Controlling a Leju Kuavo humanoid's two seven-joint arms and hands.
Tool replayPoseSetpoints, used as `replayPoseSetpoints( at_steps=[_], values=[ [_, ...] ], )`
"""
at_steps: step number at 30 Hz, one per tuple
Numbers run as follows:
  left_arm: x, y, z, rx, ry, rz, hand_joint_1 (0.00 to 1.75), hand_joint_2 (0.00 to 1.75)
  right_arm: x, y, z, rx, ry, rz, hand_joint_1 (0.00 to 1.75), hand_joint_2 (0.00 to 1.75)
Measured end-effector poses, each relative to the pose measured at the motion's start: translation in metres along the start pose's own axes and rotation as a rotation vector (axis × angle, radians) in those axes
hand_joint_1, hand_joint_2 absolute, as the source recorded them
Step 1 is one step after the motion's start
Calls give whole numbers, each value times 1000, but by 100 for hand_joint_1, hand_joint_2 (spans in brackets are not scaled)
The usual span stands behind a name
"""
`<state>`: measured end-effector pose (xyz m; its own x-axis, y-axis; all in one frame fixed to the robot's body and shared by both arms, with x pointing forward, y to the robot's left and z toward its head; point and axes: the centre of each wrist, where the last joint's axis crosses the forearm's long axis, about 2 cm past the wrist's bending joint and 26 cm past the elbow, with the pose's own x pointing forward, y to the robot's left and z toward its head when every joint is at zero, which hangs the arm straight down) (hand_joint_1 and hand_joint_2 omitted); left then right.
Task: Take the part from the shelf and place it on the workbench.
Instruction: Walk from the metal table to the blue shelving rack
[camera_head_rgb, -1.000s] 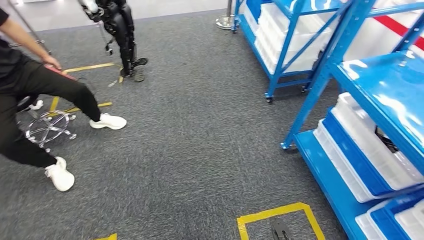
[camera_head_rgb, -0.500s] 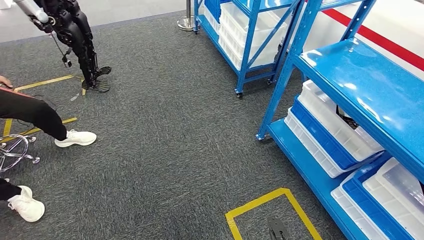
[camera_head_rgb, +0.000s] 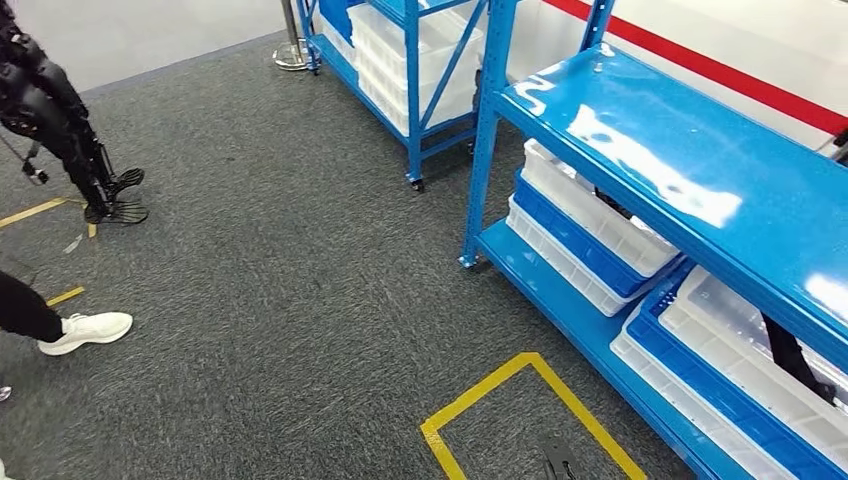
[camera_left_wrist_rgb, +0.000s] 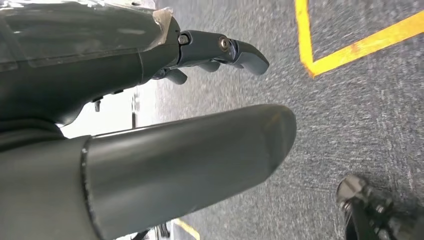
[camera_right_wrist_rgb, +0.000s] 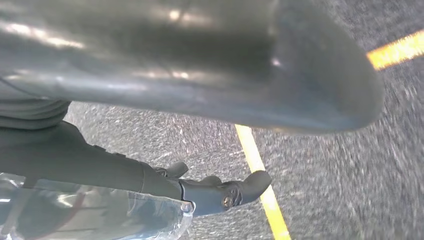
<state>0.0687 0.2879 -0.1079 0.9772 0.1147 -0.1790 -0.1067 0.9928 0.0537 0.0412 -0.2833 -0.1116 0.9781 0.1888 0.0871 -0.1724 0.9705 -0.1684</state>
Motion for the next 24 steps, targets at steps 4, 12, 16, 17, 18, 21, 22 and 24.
replayPoseSetpoints(
  at_steps=[4, 12, 16, 17, 18, 21, 22, 24],
  values=[
    [-2, 0, -1, 1, 4, -2, 0, 0, -1, 1, 0, 1, 3, 2, 0, 0],
    [0, 0, 0, 1, -5, -6, 0, 0, -3, 2, 0, 2, 6, 9, 0, 0],
    [-1, 1, 0, 3, -3, -5, 0, 0, 0, 1, 0, 0, 0, 12, 0, 0],
    [-1, 1, 0, 3, -3, -5, 0, 0, 0, 1, 0, 1, 1, 12, 0, 0],
    [-1, 1, 0, 3, -3, -5, 0, 0, -1, 1, 0, 1, 2, 12, 0, 0],
    [-1, 1, 0, 5, -4, -4, 0, 0, -1, 1, 0, 0, 2, 13, 0, 0],
    [0, 1, 0, 7, -4, -4, 0, 0, 0, 2, 0, 0, 1, 14, 0, 0],
    [1, 2, 0, 9, -8, -2, 0, 0, 0, 2, 0, -4, -1, 16, 0, 0]
  ],
)
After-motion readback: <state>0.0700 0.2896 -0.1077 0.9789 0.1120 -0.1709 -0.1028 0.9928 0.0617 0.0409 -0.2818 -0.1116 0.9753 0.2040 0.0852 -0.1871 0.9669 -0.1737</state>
